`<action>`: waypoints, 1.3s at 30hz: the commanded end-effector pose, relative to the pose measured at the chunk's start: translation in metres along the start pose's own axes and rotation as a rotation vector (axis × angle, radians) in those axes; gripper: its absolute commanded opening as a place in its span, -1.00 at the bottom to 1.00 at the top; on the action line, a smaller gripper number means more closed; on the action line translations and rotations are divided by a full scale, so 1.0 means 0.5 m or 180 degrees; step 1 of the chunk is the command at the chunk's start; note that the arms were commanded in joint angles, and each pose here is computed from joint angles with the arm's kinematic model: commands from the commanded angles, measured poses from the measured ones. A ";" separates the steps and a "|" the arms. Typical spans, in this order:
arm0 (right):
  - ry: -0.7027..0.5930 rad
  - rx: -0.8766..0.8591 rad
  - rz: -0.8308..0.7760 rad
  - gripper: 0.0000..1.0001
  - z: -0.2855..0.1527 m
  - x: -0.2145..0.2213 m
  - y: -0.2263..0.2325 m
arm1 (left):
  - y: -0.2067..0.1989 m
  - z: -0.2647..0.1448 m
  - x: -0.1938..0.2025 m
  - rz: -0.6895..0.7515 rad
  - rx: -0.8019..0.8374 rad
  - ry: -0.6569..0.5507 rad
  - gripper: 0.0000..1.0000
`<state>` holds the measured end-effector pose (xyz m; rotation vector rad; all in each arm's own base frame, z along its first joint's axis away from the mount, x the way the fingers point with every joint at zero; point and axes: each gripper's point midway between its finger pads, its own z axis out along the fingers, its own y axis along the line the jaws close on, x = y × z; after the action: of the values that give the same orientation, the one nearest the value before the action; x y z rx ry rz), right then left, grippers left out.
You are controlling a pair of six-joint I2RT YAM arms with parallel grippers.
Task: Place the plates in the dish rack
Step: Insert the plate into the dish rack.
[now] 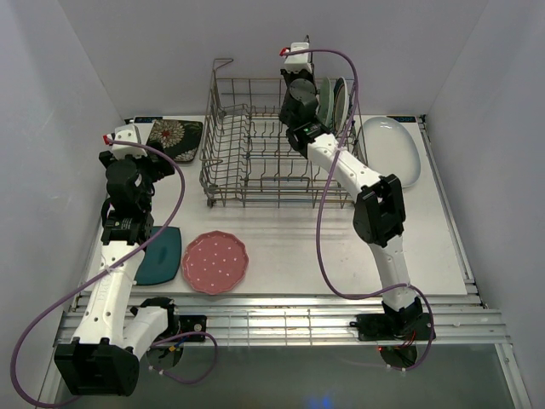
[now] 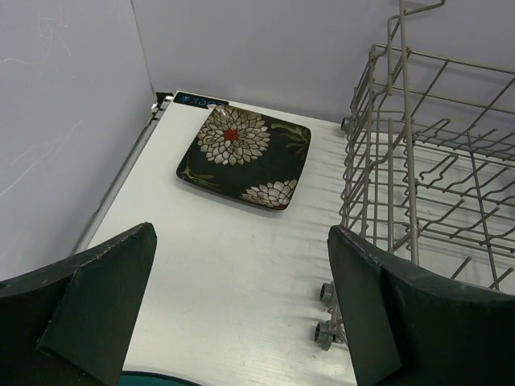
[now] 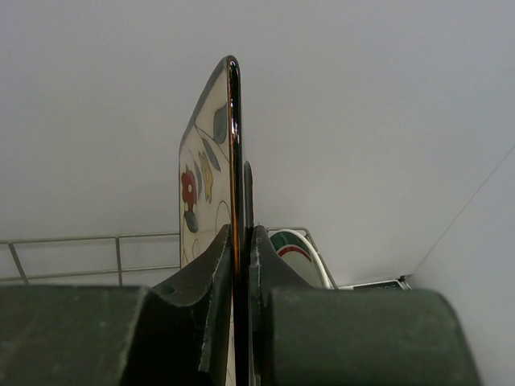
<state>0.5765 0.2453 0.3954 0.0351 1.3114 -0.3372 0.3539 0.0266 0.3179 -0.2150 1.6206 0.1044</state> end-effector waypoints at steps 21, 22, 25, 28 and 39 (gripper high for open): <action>-0.0459 0.0188 0.0711 -0.84 0.032 -0.083 -0.045 | -0.004 -0.002 -0.008 0.0003 0.0059 -0.0070 0.96; -0.0451 0.0179 0.0700 -0.85 0.032 -0.079 -0.044 | -0.004 -0.002 -0.008 0.0002 0.0060 -0.0074 0.96; -0.0408 0.0180 0.0673 -0.84 0.031 -0.063 -0.038 | -0.004 -0.004 -0.011 -0.0001 0.0061 -0.0088 0.96; -0.0375 0.0199 0.0645 -0.84 0.030 -0.048 -0.036 | -0.004 -0.006 -0.011 -0.0001 0.0066 -0.0088 0.96; -0.0238 0.0226 0.0587 -0.84 0.030 -0.014 -0.030 | -0.005 -0.008 -0.014 -0.0004 0.0076 -0.0102 0.96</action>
<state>0.6017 0.2467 0.3202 0.0109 1.4169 -0.3517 0.3538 0.0254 0.3176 -0.2089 1.6214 0.0985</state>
